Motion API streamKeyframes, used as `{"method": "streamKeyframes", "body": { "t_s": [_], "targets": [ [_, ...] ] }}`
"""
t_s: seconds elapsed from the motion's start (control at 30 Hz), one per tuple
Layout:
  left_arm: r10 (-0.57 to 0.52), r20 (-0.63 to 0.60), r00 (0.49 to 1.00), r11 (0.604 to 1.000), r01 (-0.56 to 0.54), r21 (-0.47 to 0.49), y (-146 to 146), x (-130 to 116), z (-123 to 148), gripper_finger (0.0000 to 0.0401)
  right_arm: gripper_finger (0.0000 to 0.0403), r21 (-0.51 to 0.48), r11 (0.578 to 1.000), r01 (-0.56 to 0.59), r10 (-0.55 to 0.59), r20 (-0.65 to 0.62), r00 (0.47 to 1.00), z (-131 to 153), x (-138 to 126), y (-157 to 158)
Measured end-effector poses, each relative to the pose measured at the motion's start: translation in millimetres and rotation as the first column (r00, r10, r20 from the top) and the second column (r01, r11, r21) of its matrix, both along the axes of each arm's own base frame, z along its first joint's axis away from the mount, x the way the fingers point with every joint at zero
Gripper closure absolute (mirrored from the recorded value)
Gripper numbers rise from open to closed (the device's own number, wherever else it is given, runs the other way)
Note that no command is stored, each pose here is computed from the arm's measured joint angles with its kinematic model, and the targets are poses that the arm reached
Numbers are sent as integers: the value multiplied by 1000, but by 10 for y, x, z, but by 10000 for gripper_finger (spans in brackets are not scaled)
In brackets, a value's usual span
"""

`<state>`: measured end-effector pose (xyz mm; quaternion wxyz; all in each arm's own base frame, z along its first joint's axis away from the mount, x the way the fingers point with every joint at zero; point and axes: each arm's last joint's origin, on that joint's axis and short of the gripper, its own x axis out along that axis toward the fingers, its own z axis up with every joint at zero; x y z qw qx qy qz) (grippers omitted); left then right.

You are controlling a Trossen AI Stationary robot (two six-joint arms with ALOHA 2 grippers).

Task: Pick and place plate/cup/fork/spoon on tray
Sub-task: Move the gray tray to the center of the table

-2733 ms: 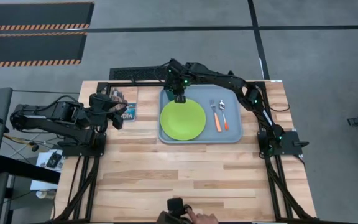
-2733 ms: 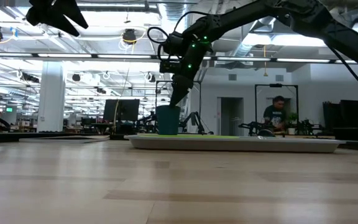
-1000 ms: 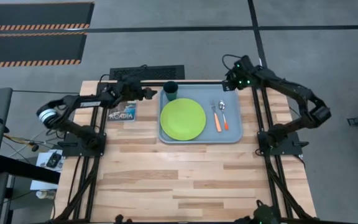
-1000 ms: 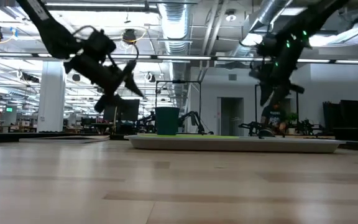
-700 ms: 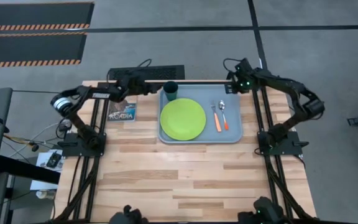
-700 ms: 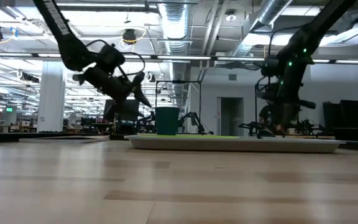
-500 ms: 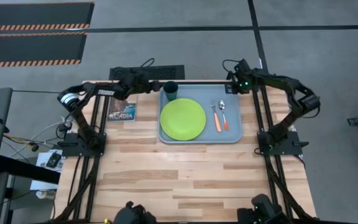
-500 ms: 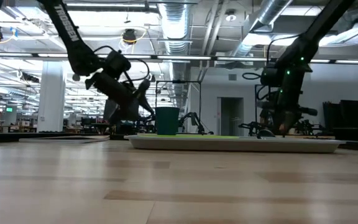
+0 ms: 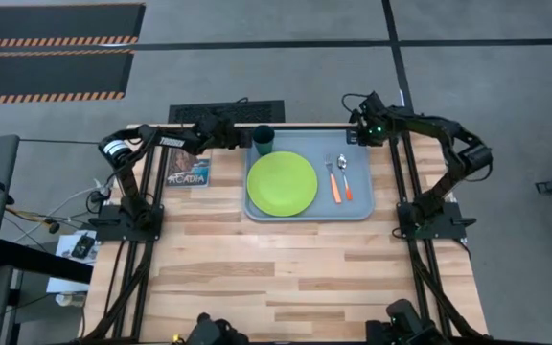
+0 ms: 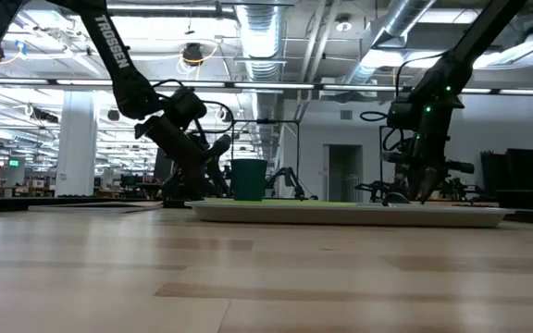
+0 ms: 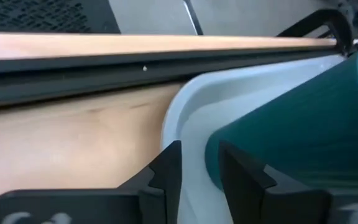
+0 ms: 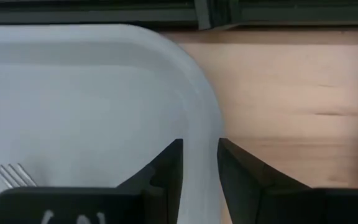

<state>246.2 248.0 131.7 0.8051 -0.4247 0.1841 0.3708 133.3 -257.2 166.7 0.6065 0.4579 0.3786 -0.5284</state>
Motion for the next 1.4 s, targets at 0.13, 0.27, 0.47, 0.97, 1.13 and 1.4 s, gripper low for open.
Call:
{"method": "streamKeyframes", "body": {
  "t_s": [0.13, 0.27, 0.47, 0.97, 1.13, 1.4],
  "targets": [
    [-13, -10, 1000, 1000, 13, -21, -40, 19, -16, 321, 282, 4, 1000, -12, 12, -8, 1000, -7, 38, 24],
    [-22, -21, 1000, 999, 21, -32, -52, 17, -28, 322, 285, 3, 1000, 24, -24, -34, 999, -44, 74, 2],
    [-23, -32, 999, 1000, 22, -21, -29, -9, -29, 322, 288, 25, 999, 38, -38, -22, 999, 3, 125, -76],
    [-51, -44, 998, 999, 52, 2, 26, -68, -28, 322, 297, 143, 988, -61, 105, -323, 941, 396, 415, 663],
    [-81, -30, 996, 997, 81, -10, 15, -60, -28, 322, 294, 189, 982, 29, 33, -315, 948, 167, 452, 900],
    [-107, -45, 993, 994, 108, 14, 16, -61, -27, 322, 258, 245, 959, 142, -29, -415, 909, -142, 314, 1414]
  ]
}}
